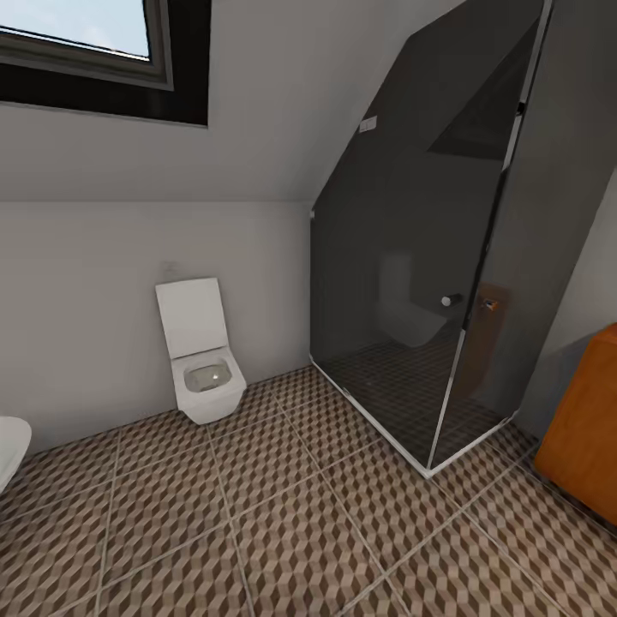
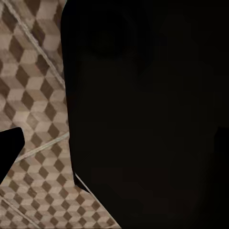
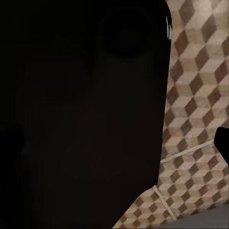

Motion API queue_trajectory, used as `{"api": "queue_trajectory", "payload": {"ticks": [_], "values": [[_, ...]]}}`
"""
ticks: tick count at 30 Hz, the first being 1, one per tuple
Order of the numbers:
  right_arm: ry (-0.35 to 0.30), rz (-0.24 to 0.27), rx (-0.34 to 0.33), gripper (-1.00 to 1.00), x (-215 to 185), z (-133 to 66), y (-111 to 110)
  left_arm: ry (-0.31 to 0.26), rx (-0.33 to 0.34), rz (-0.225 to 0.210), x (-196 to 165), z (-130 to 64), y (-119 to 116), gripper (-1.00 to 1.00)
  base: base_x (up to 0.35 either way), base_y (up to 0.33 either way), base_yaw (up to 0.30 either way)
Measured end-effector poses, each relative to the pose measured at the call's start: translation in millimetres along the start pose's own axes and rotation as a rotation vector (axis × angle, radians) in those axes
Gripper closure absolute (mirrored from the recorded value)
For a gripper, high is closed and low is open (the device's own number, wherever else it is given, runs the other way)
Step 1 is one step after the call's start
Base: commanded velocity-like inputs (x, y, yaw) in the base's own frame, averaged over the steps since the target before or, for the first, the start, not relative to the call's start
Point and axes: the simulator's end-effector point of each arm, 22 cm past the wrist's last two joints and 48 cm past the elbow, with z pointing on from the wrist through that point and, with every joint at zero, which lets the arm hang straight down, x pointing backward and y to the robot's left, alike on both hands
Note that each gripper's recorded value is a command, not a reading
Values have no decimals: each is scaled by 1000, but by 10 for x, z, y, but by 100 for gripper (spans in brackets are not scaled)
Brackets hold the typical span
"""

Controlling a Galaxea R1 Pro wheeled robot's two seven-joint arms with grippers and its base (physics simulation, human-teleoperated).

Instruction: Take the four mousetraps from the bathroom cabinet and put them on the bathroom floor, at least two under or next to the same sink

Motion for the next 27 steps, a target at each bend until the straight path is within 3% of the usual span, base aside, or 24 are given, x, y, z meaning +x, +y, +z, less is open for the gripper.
{"api": "queue_trajectory", "payload": {"ticks": [12, 27], "values": [[-39, -1, -62, -100, -290, -21, 502, 57, 68, -3, 482, -33, -532, -100, 0, 0, 0], [-42, -3, -63, -100, -303, -23, 513, 57, 82, -5, 488, -41, -636, -100, 0, 0, 0]]}}
